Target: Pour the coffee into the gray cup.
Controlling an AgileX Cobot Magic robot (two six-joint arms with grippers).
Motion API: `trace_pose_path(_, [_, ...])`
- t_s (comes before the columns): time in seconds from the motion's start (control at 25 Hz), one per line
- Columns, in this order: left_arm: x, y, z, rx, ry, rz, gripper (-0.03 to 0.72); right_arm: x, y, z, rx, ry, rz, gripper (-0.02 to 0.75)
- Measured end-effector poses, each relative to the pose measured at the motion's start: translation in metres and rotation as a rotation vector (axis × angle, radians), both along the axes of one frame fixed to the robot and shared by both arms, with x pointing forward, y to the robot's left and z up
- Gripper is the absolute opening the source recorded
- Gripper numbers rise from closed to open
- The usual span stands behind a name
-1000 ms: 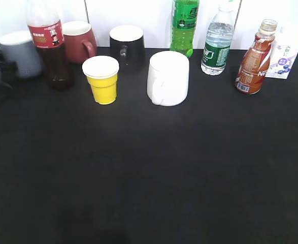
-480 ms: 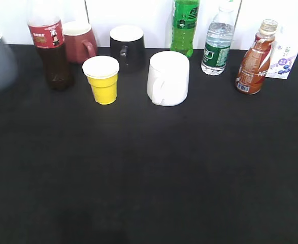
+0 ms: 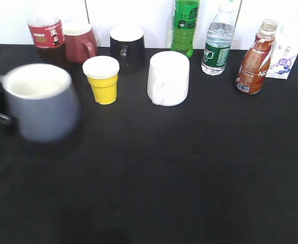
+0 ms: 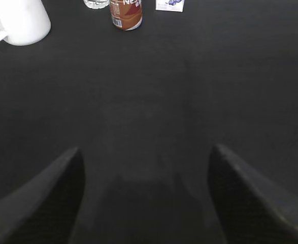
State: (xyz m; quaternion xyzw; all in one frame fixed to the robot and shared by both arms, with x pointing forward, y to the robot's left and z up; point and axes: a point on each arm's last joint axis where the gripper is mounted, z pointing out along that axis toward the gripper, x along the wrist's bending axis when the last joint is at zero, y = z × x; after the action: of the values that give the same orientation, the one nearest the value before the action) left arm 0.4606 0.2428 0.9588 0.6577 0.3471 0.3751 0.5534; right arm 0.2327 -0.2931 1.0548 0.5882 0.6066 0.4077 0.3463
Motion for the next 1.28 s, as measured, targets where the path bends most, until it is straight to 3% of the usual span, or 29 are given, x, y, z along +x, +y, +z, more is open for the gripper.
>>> trace_pose_path(0.36, [-0.009,-0.046,-0.007,-0.017,0.01,-0.205,0.06,0.024,0.001,0.011,0.012,0.038,0.0,0.59])
trace_pose_path(0.52, [0.007,-0.077,-0.012,-0.032,0.015,-0.279,0.06,0.071,0.001,0.031,0.049,-0.184,-0.028,0.59])
trace_pose_path(0.72, [0.015,-0.089,-0.015,-0.035,0.019,-0.298,0.06,0.162,-0.002,-0.007,0.036,-0.199,-0.082,0.59])
trace_pose_path(0.92, [0.015,-0.089,-0.015,-0.035,0.019,-0.298,0.06,0.243,-0.002,-0.071,0.0,-0.259,-0.101,0.589])
trace_pose_path(1.04, [0.015,-0.089,-0.015,-0.035,0.019,-0.298,0.06,0.269,0.01,-0.113,0.05,-0.358,0.021,0.589])
trace_pose_path(1.12, [0.015,-0.089,-0.015,-0.035,0.019,-0.298,0.06,0.279,0.014,-0.147,0.06,-0.274,0.052,0.59])
trace_pose_path(1.28, [0.015,-0.089,-0.015,-0.035,0.019,-0.298,0.06,0.303,0.015,-0.146,0.053,-0.317,0.064,0.59])
